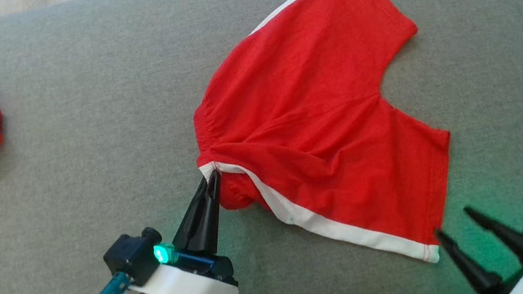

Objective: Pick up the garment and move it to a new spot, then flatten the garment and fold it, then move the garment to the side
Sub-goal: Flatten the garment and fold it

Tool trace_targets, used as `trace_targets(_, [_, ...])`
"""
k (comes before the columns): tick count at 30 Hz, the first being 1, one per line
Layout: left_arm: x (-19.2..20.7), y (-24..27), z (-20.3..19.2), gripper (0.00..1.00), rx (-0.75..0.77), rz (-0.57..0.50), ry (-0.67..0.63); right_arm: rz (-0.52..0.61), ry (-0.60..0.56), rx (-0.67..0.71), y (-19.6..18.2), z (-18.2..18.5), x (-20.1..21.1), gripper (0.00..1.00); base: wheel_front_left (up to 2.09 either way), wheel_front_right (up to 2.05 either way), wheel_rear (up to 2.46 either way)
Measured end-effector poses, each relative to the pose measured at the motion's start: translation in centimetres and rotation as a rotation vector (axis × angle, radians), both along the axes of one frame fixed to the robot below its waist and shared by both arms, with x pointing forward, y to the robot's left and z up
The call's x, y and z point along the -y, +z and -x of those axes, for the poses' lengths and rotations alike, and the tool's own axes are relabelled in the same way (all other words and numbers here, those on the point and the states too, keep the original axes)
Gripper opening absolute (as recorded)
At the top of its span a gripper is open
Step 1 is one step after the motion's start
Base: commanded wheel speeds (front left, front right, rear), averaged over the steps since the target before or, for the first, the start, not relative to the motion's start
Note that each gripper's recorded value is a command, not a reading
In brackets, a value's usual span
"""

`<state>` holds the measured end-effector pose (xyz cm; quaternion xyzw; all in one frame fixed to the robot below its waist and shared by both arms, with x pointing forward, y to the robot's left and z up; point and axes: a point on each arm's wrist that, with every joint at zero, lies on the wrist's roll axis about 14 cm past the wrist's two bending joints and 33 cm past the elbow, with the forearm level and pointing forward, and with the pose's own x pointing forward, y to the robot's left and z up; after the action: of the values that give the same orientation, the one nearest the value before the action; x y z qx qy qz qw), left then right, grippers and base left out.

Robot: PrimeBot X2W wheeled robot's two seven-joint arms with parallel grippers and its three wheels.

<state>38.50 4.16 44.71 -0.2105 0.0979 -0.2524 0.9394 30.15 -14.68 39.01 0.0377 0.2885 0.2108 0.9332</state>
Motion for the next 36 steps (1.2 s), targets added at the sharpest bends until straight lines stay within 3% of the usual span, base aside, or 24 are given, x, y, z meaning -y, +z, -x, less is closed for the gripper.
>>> trace_targets(10, [-0.1,-0.8,-0.4,0.00,-0.020,-0.005,-0.001,-0.117,0.025,-0.324,-3.3,3.9,-1.7,0.97,0.00,0.00,0.00])
trace_targets(14, [-0.4,-0.7,-1.2,0.00,-0.009,-0.010,0.007,-0.131,0.028,-0.348,-3.7,3.5,-1.8,0.58,0.00,0.00,0.00])
trace_targets(19, [-0.9,-1.1,-1.2,0.00,-0.022,-0.019,0.020,-0.148,0.035,-0.375,-4.1,2.8,-2.1,0.38,0.00,0.00,0.00])
trace_targets(20, [-1.0,-1.3,-1.2,0.00,-0.026,-0.020,0.021,-0.151,0.034,-0.382,-4.2,2.8,-2.1,0.31,0.00,0.00,0.00])
trace_targets(21, [-1.0,-1.4,-1.2,0.00,-0.030,-0.021,0.023,-0.154,0.037,-0.391,-4.3,2.8,-2.2,0.12,0.00,0.00,0.00])
trace_targets(22, [-1.1,-1.5,-1.2,0.00,-0.033,-0.022,0.024,-0.157,0.040,-0.400,-4.4,2.9,-2.2,0.12,0.00,0.00,0.00])
trace_targets(23, [-1.1,-1.6,-1.3,0.00,-0.035,-0.023,0.025,-0.159,0.046,-0.408,-4.4,3.0,-2.3,0.00,0.00,0.00,0.00])
trace_targets(30, [-0.8,-0.5,-1.5,0.00,-0.005,-0.019,0.015,-0.197,0.003,-0.343,-2.5,1.4,-1.2,0.00,0.00,0.00,0.00])
trace_targets(36, [-0.2,1.8,-0.7,0.00,0.061,-0.008,-0.017,-0.215,-0.123,-0.127,3.6,-2.1,4.2,0.00,0.00,0.00,0.00])
